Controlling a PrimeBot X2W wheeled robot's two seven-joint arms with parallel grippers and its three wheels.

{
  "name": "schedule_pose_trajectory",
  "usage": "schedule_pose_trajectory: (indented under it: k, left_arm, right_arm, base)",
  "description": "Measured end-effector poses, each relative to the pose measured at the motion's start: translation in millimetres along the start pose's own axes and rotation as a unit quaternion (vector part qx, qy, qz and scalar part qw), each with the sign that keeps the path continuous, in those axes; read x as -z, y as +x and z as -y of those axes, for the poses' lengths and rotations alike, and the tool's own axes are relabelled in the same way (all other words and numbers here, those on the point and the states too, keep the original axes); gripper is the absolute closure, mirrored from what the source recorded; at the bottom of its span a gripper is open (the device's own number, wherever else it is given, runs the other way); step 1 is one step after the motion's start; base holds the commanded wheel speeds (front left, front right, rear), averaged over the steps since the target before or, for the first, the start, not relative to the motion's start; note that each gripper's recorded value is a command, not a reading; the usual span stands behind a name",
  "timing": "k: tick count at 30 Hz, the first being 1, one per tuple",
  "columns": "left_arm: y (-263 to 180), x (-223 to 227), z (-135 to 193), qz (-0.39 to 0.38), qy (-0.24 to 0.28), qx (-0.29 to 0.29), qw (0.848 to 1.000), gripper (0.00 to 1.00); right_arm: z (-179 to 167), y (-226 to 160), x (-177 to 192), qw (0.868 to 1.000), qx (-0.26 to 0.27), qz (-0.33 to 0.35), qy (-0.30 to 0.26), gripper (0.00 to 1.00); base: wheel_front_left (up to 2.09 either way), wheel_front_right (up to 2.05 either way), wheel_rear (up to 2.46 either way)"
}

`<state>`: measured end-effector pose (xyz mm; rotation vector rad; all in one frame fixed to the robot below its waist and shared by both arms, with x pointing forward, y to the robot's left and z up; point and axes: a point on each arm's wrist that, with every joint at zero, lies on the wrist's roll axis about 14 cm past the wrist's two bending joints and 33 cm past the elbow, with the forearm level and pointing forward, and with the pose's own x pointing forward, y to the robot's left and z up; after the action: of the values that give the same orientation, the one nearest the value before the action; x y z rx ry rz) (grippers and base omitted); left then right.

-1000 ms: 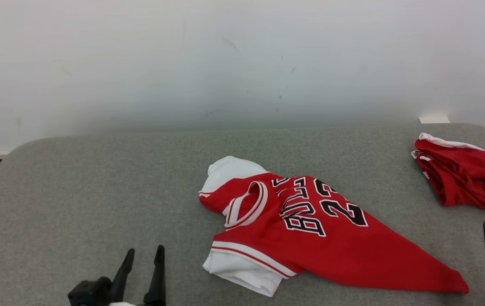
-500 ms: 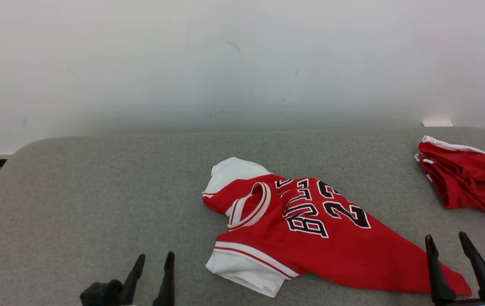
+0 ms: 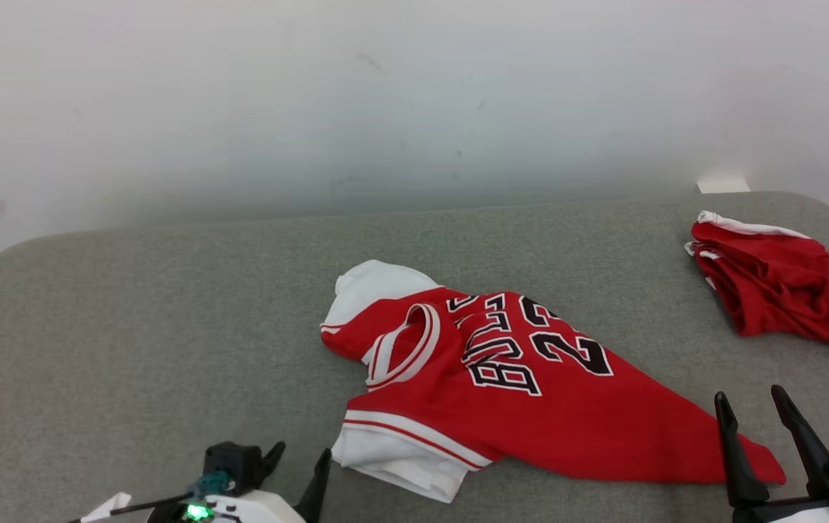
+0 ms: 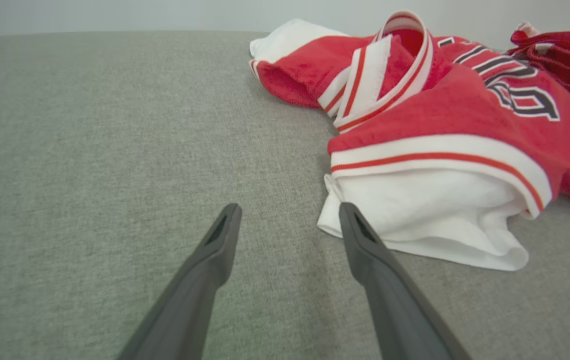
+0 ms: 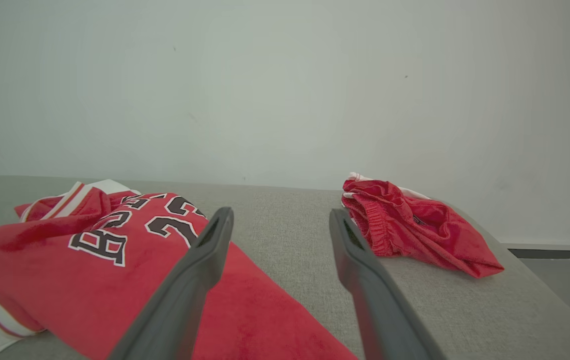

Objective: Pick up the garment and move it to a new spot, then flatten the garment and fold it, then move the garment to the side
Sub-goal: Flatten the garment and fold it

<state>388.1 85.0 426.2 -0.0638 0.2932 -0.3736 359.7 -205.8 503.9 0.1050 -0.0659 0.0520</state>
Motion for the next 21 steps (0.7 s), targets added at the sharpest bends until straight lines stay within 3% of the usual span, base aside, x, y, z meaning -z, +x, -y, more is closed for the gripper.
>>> schedule_pose_trajectory:
  k: [5,14,16,18,21]
  left_arm:
    - [14,15,0,-0.048,0.039,0.019,0.998,0.00]
    - [33,26,16,-0.075,0.057,0.052,0.994,0.00]
    - [35,28,20,-0.080,0.059,0.059,0.993,0.25]
    - [36,30,27,-0.084,0.061,0.069,0.992,0.64]
    - [36,34,36,-0.093,0.070,0.084,0.990,1.00]
  right_arm:
    - [10,-2,3,1.000,0.016,-0.005,0.000,0.00]
    - [23,-5,5,0.999,0.037,-0.010,-0.002,0.00]
    - [24,-5,5,0.999,0.039,-0.010,-0.001,0.00]
    - [24,-5,6,0.999,0.041,-0.010,-0.001,0.00]
    - [24,-5,6,0.999,0.041,-0.011,0.000,0.00]
  base:
    - [0.00,0.00,0.00]
    - [0.00,0.00,0.00]
    - [0.00,0.00,0.00]
    - [0.00,0.00,0.00]
    - [0.00,0.00,0.00]
